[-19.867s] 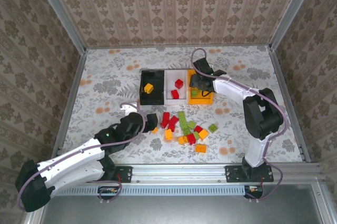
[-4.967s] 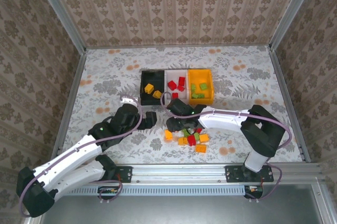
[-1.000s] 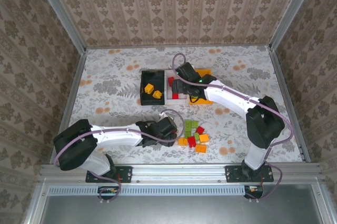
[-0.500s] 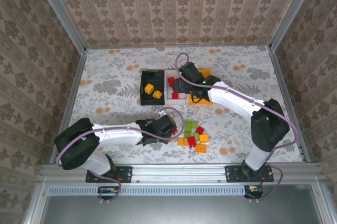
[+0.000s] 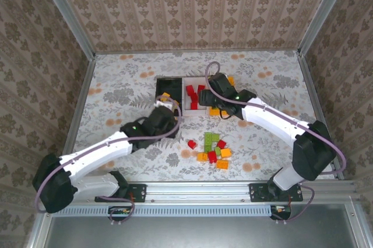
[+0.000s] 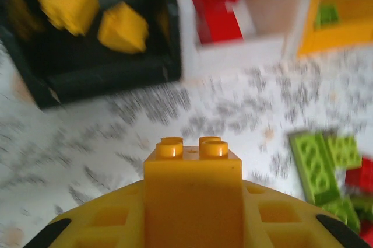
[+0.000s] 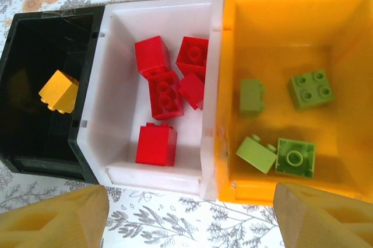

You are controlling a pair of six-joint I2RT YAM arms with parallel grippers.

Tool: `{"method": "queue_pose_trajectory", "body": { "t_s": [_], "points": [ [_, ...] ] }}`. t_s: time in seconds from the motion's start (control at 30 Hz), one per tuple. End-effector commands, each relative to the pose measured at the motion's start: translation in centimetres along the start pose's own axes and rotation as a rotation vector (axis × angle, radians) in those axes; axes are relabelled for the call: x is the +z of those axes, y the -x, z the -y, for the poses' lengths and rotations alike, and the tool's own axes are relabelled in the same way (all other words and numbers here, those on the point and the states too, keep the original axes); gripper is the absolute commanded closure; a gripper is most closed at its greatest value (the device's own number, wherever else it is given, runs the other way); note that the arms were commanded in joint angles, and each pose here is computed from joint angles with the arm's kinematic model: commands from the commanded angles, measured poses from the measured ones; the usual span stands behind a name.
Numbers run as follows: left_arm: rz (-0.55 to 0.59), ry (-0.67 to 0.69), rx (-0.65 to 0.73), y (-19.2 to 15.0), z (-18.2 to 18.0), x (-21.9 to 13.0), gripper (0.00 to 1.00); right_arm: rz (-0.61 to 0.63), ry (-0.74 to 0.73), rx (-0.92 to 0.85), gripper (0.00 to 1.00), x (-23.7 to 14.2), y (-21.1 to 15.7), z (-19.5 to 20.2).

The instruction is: Sort the legos into containers by color

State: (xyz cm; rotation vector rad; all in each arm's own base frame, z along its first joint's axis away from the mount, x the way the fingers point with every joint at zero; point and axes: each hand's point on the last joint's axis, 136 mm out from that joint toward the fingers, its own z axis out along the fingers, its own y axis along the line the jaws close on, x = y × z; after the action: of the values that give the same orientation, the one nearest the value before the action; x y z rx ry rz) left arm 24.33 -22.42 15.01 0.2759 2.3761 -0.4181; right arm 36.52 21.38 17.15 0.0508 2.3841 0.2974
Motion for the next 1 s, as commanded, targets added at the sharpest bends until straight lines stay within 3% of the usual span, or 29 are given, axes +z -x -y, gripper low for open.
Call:
{"method": "queue_pose_trajectory", "body": {
  "t_s": [0.0,0.13,0.3,0.4,0.5,0.63,0.8,0.97],
  "points": [
    [0.042,0.024,0.01,4.0,-1.2,-0.1,0.75,0.017,-0.009,0.051,0.24,-0.6,-0.4,1.0],
    [0.037,0.051,-0.032,7.5,-3.0,3.2,0.75,-0.005,-0.021,0.054,0.24,-0.6,-1.7,1.7],
    [-0.014,0.112,-0.068,9.4,-5.2,7.6,0.72,-0.019,-0.03,0.051,0.24,-0.9,-2.6,2.4],
    [-0.025,0.119,-0.076,10.3,-5.5,9.2,0.62,-0.022,-0.017,0.053,0.24,-1.3,-2.9,2.5],
    [-0.028,0.098,-0.082,11.0,-4.9,9.5,0.41,-0.049,0.01,0.04,0.24,-1.2,-3.7,2.2],
    [0.039,0.043,-0.09,12.2,-3.3,6.9,0.21,-0.114,0.127,-0.021,0.23,-1.3,-5.3,-0.1],
    [0.143,-0.015,-0.1,12.2,-1.8,1.8,0.01,-0.225,0.214,-0.223,0.23,-0.9,-9.7,-4.5],
    [0.194,-0.027,-0.137,9.0,-2.4,-2.3,0.0,-0.315,0.237,-0.363,0.25,0.6,-13.9,-7.6]
  ]
}}
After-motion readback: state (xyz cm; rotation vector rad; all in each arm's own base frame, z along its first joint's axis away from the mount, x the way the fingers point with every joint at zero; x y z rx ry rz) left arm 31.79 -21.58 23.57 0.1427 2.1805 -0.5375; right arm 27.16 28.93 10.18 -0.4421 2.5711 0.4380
